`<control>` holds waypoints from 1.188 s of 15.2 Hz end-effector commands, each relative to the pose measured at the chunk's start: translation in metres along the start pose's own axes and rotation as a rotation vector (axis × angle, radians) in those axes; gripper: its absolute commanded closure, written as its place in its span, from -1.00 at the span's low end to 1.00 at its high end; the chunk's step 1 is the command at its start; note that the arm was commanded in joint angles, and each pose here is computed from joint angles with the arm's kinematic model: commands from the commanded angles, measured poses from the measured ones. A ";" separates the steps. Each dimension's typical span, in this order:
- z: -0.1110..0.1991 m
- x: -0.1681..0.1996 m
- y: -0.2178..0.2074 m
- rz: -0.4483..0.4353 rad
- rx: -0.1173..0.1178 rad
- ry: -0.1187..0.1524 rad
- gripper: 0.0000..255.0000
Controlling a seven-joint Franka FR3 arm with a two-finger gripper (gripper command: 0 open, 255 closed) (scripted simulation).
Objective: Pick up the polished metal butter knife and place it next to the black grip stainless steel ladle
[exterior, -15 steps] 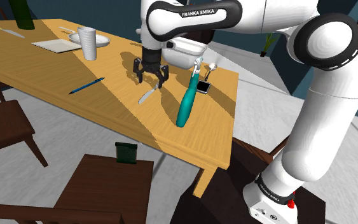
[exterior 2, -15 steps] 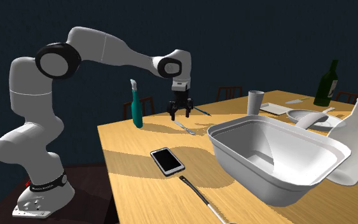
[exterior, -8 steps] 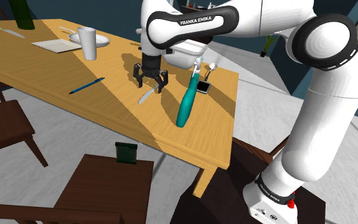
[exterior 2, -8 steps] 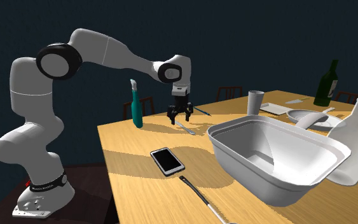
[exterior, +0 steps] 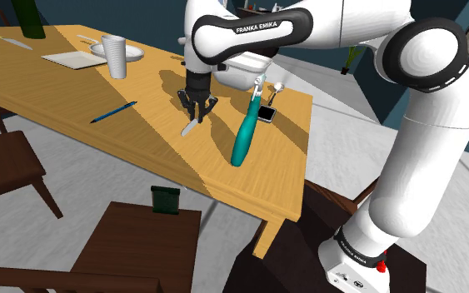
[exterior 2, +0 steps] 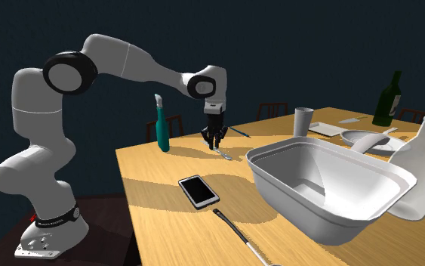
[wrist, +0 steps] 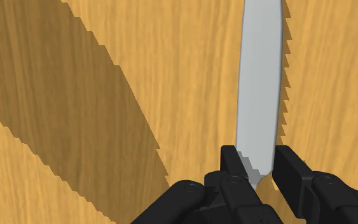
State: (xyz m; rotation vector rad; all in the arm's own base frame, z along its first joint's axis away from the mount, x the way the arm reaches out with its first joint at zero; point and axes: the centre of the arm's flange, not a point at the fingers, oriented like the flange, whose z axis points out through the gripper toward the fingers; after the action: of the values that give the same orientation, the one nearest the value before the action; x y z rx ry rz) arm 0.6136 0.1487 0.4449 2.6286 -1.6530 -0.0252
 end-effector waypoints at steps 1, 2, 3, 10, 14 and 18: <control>0.000 0.000 0.000 0.000 0.000 0.000 1.00; 0.000 0.000 0.000 0.000 0.000 0.000 1.00; 0.000 0.000 0.000 0.000 0.000 0.000 1.00; -0.021 0.000 0.001 0.000 0.000 0.000 1.00; -0.042 0.000 0.002 0.000 0.000 0.000 1.00; -0.063 0.000 0.002 0.000 0.000 0.000 1.00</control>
State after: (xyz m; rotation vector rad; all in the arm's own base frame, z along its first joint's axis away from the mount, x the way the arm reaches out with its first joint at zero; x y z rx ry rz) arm 0.6138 0.1487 0.5036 2.6290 -1.6532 -0.0245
